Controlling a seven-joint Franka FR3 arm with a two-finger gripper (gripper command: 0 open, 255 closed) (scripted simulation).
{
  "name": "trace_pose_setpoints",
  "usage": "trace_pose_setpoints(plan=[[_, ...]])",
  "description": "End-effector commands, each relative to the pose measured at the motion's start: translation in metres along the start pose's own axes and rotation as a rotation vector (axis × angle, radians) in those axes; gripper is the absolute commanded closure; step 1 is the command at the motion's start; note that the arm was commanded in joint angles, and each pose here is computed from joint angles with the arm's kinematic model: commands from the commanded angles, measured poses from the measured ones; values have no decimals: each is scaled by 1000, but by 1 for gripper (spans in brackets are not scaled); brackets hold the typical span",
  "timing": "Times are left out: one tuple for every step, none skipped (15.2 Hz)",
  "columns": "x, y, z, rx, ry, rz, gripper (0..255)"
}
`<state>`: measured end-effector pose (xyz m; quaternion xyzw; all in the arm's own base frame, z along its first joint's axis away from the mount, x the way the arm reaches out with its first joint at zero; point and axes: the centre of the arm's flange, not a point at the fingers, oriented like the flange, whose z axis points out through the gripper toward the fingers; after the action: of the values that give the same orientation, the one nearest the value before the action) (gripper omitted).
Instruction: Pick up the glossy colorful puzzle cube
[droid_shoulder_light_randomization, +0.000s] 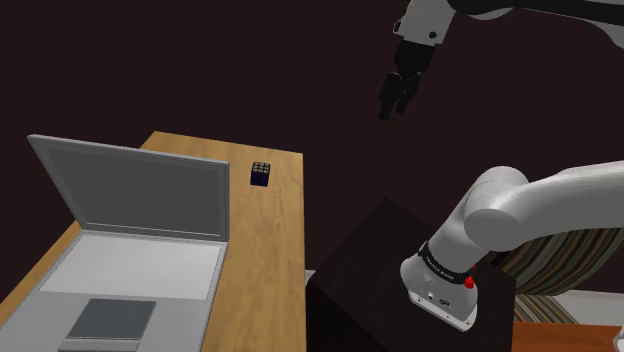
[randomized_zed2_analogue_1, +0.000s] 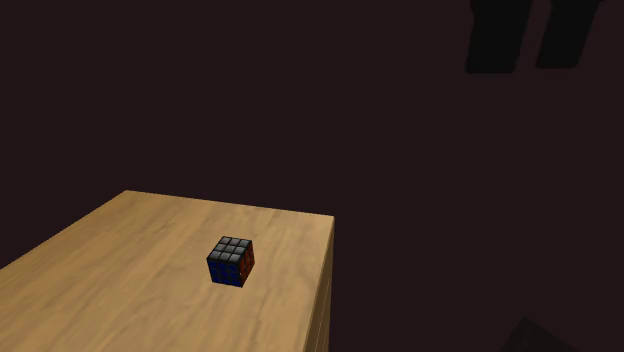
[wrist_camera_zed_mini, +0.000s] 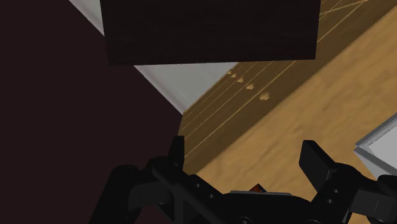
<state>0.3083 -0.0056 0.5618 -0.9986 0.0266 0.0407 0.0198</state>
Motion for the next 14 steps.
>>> trace_pose_setpoints(plan=[[0, 0, 0, 0, 0, 0, 0], [9, -3, 9, -1, 2, -8, 0], [18, -5, 17, -3, 5, -16, 0], [28, -8, 26, -4, 7, -24, 0], [37, -11, 35, -6, 9, -32, 0], [46, -14, 43, -7, 12, -40, 0], [55, -17, 52, -8, 14, -48, 0], [65, -20, 61, -10, 17, -56, 0], [74, -23, 69, -11, 19, -64, 0], [83, -26, 78, -12, 21, -72, 0], [92, -29, 87, -14, 24, -79, 0], [101, -32, 95, -15, 26, -87, 0], [111, -35, 104, -17, 28, -95, 0], [120, -39, 112, -18, 31, -103, 0]])
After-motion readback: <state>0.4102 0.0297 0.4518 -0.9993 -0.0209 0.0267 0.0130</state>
